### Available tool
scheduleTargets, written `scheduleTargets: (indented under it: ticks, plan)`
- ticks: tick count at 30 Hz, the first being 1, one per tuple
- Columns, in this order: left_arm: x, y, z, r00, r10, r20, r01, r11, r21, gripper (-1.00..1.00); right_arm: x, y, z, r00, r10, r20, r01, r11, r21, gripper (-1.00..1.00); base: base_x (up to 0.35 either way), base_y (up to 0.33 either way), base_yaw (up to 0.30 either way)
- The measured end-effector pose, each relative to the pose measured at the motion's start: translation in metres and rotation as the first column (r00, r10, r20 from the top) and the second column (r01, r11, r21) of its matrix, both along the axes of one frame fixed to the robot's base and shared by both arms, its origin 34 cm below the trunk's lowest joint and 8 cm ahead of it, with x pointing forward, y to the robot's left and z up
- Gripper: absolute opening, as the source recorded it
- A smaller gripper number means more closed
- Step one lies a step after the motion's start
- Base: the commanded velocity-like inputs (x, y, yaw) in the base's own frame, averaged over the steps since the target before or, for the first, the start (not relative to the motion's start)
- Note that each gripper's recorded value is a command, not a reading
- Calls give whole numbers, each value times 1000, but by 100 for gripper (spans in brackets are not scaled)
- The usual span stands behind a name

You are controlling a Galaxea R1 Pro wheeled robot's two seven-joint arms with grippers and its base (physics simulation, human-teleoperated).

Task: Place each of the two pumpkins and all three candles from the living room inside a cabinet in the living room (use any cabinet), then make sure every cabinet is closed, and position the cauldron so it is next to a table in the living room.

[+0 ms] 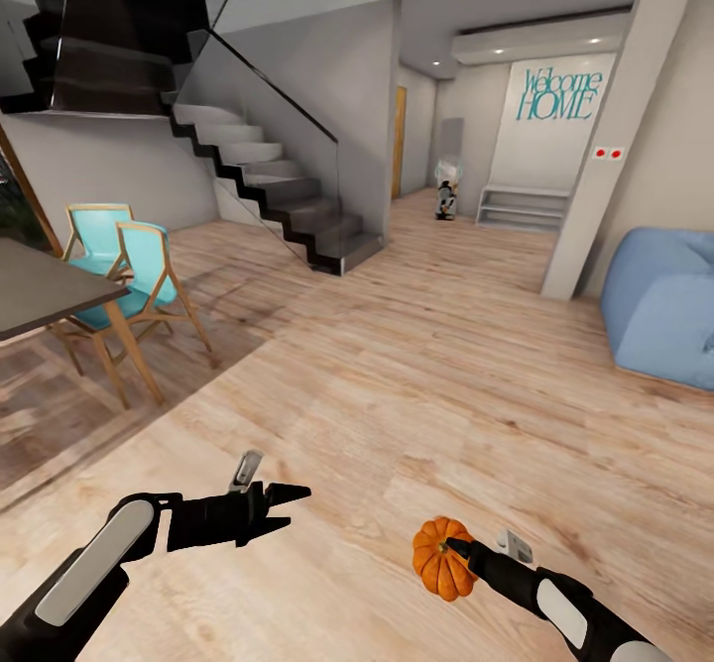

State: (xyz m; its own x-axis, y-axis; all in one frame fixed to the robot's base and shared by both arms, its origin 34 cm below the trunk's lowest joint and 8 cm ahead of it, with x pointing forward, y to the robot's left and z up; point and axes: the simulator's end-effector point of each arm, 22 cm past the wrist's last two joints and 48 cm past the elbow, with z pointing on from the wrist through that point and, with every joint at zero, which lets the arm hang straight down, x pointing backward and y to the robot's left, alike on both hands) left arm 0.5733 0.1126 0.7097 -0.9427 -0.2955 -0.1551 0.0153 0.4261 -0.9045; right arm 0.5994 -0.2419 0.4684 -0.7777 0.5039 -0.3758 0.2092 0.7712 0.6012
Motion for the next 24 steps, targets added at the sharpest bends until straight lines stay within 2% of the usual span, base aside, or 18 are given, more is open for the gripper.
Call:
scheduleTargets:
  ticks: [11,24]
  plan:
    - [0,0,0,1000,0,-1,0,1000,1,100,0,0,0,1000,0,-1,0,1000,-1,-100,-162,199,-276]
    - [0,0,-1,1000,0,0,0,1000,2,100,0,0,0,1000,0,-1,0,1000,-1,-100,-16,15,-278]
